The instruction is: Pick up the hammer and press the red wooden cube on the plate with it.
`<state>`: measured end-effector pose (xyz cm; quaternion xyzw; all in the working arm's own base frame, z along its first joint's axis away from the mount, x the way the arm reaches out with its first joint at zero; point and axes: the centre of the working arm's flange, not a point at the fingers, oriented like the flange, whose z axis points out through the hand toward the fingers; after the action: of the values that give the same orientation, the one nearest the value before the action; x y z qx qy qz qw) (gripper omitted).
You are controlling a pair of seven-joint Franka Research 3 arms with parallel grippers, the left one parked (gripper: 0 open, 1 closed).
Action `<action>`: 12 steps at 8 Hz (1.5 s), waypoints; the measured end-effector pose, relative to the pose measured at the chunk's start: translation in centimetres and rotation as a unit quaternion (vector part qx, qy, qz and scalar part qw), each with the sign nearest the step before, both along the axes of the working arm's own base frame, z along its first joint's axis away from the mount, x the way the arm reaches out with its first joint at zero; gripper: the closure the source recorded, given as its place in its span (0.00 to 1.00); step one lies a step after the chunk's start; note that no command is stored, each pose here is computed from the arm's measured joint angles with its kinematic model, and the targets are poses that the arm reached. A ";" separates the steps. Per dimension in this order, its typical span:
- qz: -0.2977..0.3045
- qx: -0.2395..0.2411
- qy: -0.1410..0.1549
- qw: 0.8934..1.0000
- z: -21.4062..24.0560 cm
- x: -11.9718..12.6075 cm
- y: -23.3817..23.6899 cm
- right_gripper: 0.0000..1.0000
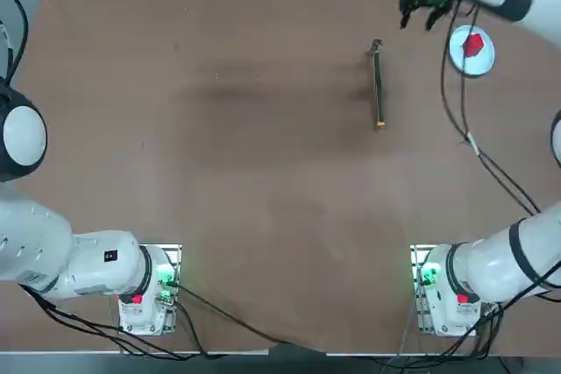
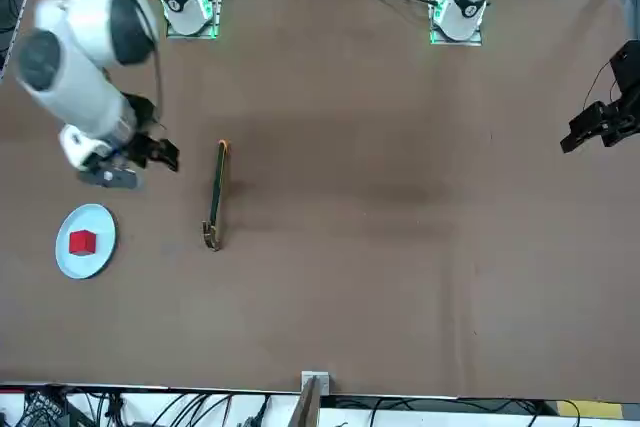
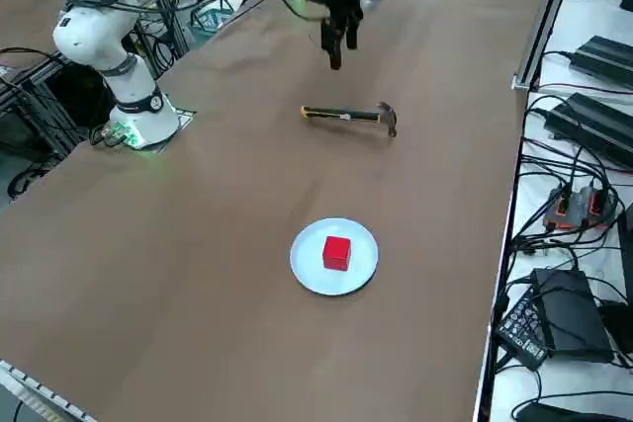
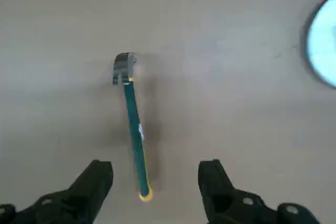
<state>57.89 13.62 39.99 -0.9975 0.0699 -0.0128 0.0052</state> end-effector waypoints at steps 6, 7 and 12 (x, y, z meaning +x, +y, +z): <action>-0.030 0.025 -0.087 0.995 -15.3 -1.5 2.3 0.00; -0.031 0.028 -0.099 0.994 -16.7 -1.3 2.4 0.00; -0.038 0.034 -0.117 0.992 -18.5 -0.7 2.6 0.13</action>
<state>57.20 16.24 21.51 -0.9850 0.1065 -0.1274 0.0468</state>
